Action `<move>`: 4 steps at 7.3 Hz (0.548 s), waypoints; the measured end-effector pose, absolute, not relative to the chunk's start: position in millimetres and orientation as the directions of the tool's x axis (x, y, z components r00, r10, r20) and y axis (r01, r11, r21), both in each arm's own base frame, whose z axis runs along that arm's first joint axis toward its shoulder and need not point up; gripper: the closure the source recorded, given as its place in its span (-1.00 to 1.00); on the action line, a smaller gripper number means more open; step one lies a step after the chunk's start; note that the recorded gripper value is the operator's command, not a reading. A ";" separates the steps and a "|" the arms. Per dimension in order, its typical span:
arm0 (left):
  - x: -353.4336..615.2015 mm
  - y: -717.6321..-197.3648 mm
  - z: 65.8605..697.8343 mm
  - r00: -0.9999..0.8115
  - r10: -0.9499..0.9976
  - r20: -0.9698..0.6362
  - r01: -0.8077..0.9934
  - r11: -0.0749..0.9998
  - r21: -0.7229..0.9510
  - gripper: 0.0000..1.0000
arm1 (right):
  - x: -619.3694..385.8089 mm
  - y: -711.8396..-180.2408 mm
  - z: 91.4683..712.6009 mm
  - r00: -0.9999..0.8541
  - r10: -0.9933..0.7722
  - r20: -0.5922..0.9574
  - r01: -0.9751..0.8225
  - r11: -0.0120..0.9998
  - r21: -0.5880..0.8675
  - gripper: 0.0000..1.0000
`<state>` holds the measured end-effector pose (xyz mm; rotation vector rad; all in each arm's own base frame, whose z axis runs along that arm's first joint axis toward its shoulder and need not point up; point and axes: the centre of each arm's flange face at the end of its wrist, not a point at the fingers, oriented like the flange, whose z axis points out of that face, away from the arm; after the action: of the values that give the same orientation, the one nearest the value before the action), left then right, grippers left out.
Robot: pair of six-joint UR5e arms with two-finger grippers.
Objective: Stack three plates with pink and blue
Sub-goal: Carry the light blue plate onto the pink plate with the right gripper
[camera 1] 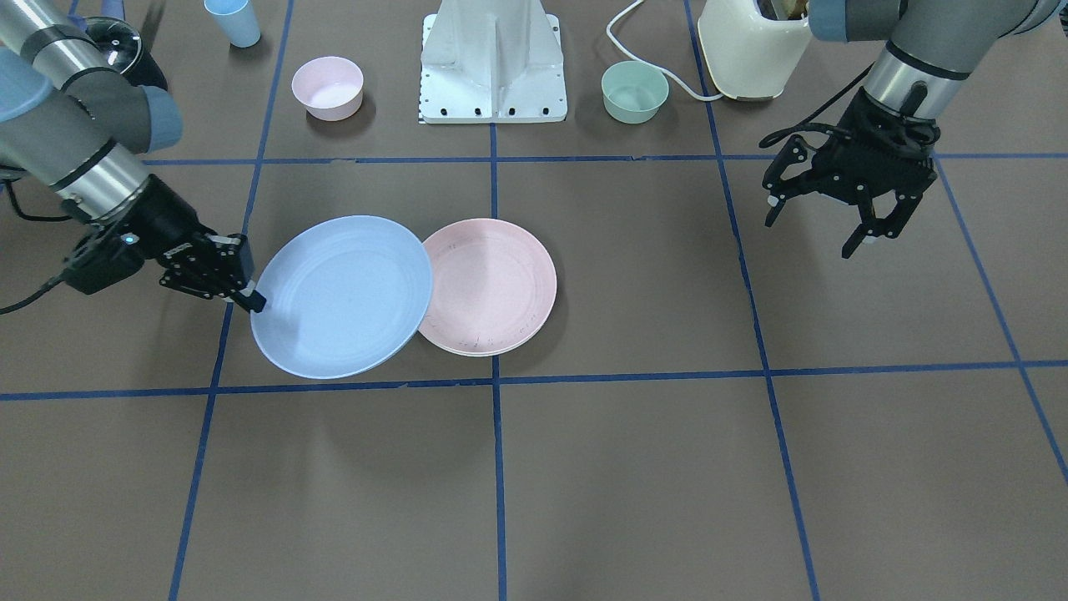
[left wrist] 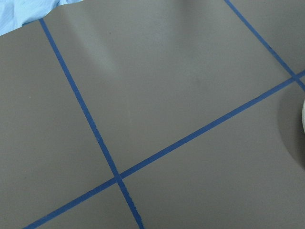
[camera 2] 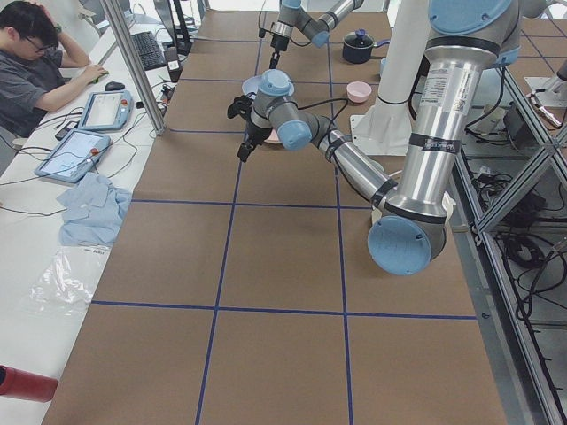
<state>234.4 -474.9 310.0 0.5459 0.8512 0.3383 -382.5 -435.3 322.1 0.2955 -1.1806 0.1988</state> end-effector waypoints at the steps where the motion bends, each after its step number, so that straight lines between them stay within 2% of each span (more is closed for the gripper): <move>1: 234.5 -474.9 310.1 0.619 0.489 -0.615 -0.067 0.813 0.579 -1.00 | -411.8 -417.1 306.3 0.401 0.021 0.916 -0.316 0.941 0.117 1.00; 4: 234.5 -475.0 310.2 0.619 0.489 -0.615 -0.067 0.813 0.579 -1.00 | -470.7 -392.9 278.7 0.495 0.051 0.867 -0.315 0.941 0.125 1.00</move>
<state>234.5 -475.0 310.2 0.5455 0.8510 0.3382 -470.7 -392.9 278.7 0.2838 -1.0321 0.2254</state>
